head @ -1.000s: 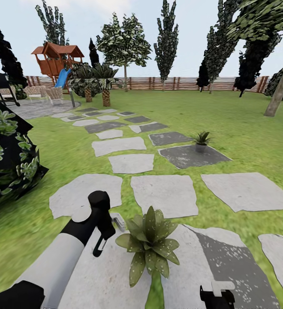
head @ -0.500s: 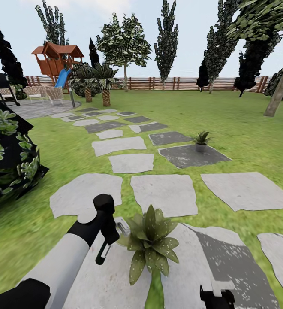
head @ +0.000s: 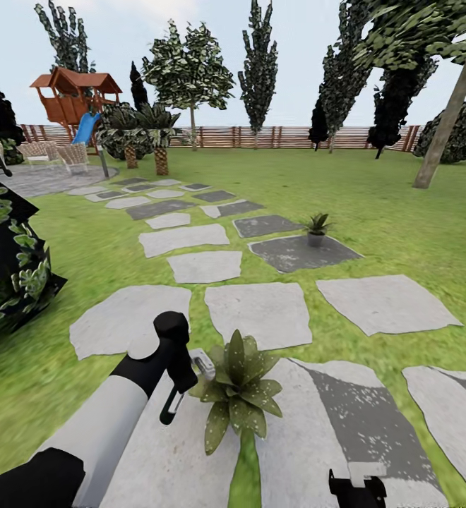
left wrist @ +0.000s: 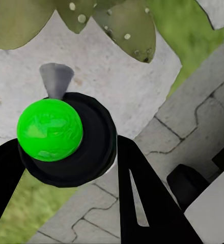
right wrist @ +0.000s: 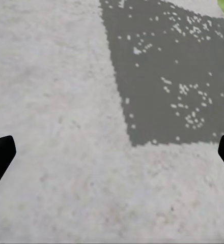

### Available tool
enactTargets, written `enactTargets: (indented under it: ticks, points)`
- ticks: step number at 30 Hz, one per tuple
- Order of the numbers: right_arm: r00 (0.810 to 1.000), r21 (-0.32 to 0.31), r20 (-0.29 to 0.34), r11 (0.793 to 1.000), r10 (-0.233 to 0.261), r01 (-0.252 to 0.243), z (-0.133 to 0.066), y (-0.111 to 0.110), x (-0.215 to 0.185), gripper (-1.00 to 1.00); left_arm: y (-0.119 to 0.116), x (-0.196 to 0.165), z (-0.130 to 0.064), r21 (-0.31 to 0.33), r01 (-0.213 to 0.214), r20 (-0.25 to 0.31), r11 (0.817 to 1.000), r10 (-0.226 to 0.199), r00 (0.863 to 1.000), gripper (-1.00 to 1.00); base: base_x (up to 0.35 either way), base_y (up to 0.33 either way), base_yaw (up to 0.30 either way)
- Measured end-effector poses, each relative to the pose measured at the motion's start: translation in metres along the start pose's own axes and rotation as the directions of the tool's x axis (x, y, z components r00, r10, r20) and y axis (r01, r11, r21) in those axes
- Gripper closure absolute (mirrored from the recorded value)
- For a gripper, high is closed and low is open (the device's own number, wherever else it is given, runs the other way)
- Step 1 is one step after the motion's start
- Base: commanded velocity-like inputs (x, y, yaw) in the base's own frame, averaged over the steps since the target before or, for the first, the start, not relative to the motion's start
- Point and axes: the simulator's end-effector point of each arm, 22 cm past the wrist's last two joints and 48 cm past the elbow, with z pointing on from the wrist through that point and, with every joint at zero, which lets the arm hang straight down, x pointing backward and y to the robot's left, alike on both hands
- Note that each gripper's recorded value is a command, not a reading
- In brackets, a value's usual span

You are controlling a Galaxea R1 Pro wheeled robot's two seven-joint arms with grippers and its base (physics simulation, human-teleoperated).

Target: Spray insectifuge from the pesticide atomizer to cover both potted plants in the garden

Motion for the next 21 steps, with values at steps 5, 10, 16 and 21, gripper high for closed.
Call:
enactTargets:
  ticks: [5, 10, 16, 21]
  points:
    - [1.000, -0.001, 0.000, 1.000, 0.001, -0.001, 0.000, 0.001, 0.000, -1.00, 0.012, -0.005, -0.012, -0.025, 0.001, 0.012, 1.000, 0.000, 1.000, 1.00, 0.000, 0.000, -0.007]
    - [1.000, -0.001, 0.000, 1.000, 0.001, -0.001, 0.000, 0.001, 0.000, -1.00, 0.015, -0.004, -0.014, -0.030, 0.001, 0.010, 1.000, 0.000, 1.000, 1.00, 0.000, 0.000, 0.000]
    - [1.000, -0.001, 0.001, 1.000, 0.001, -0.001, 0.000, 0.001, -0.001, -1.00, 0.015, -0.003, -0.013, -0.030, 0.004, 0.008, 1.000, -0.004, 1.000, 1.00, 0.142, 0.117, 0.000]
    - [1.000, -0.001, 0.002, 1.000, 0.001, -0.001, 0.000, 0.001, -0.001, -1.00, 0.014, -0.002, -0.013, -0.031, 0.001, 0.006, 1.000, -0.001, 1.000, 1.00, 0.132, 0.143, -0.130]
